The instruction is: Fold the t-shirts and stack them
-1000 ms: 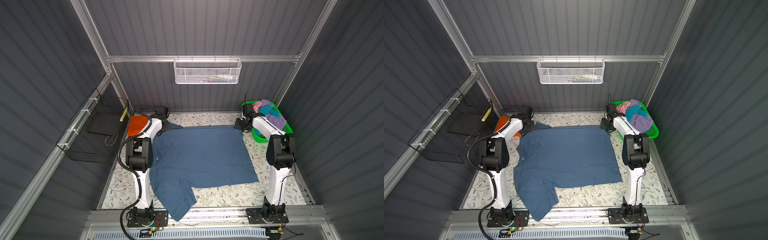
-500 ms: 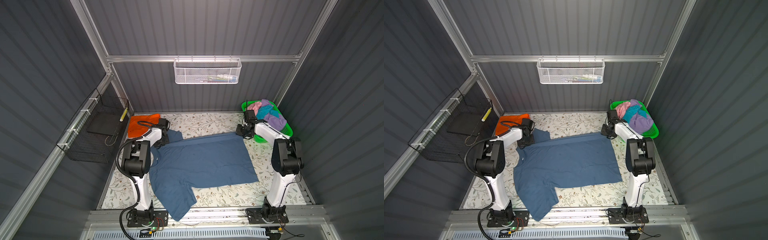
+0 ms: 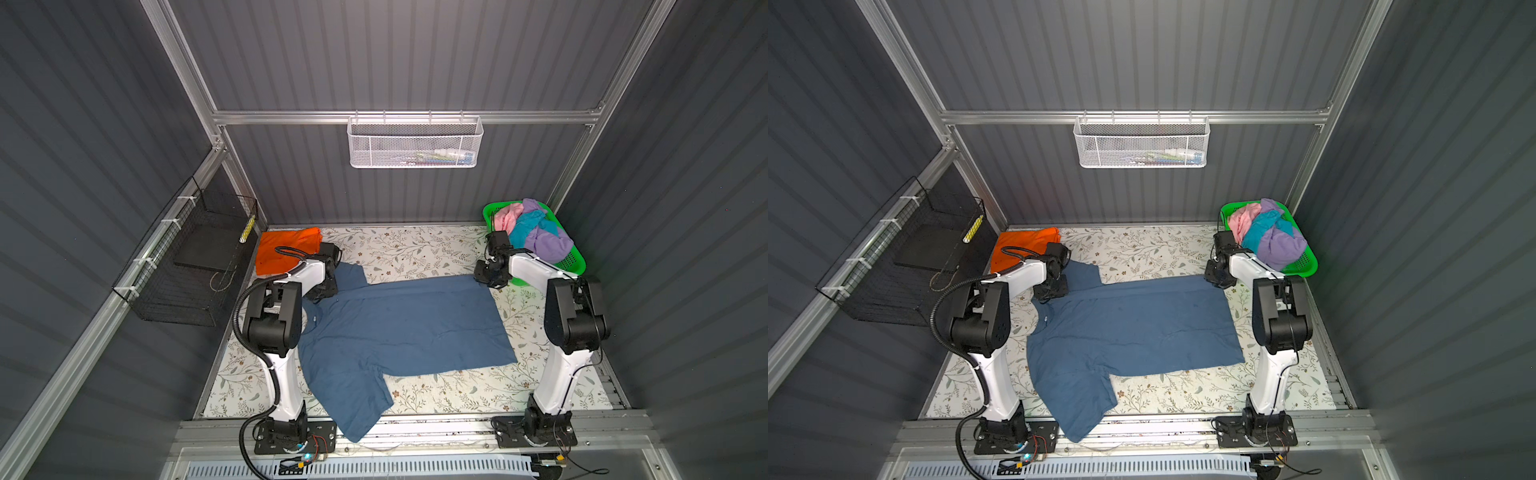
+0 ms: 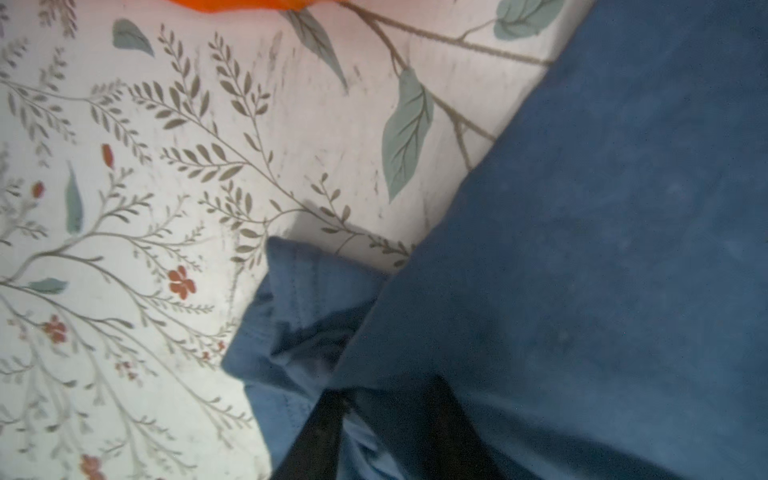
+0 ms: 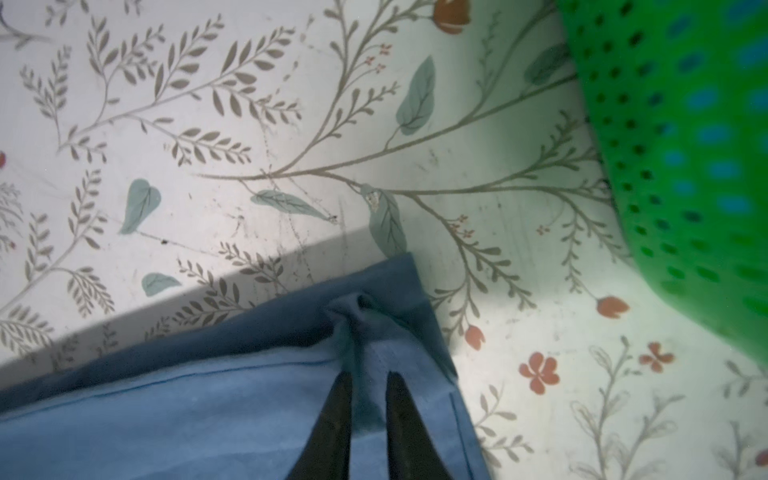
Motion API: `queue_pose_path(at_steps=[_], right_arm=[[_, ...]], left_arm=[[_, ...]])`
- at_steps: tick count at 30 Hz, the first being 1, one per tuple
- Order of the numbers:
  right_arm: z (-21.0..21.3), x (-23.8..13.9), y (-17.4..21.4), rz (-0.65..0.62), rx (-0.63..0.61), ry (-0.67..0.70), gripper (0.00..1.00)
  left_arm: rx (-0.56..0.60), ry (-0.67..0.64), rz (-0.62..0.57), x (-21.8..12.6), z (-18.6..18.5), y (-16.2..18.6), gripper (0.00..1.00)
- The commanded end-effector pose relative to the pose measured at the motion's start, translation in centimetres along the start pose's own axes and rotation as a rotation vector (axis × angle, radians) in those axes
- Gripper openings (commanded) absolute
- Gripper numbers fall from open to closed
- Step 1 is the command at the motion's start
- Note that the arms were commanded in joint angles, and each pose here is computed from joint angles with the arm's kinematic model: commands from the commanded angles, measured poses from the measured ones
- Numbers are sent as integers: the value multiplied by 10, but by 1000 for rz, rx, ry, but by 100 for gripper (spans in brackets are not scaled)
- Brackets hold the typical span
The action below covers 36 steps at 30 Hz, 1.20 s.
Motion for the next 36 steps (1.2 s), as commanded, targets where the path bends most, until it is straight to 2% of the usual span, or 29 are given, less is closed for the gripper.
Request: queue_pose_path(at_steps=[1,4,7,9,16,25,29,34,36], right_arm=[[-4,-15,-5,-36,24,12,28],[-7,-24,0,-41,35,1,35],[-8,-33,5,-45,50,-22,37],[-8,-40,7,-48,55,-42,37],[-1,-64,9,-75,45,-93,37],[6,-72,8,-70,40,-135,36],[6,-74,7,-74,42,-138,36],[5,-77,7,-85,39,-133,36],[5,-79,6,-90,38,-133,35]], left_arm=[[-45,-45,-71,-44,21,-21,48],[-66,-60,-164,-71,28,-48,55],[-64,-55,-222,-73,25,-74,63],[-49,-22,-242,-63,14,-89,67],[-13,71,-247,-16,-21,-124,70],[-7,149,-221,29,-48,-130,75],[-17,181,-196,43,-56,-125,61],[-36,212,-179,47,-59,-118,30],[-39,213,-180,44,-58,-117,14]])
Point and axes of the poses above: each gripper's point midway between its finger pads, its own x axis out along the fingers, its own z axis along the line the jaws close on, y = z × x, the point moved 7 cm from there along -x, back along the fingers, and after that the axes turned 11 degrees about x, right-handed, at the moved point
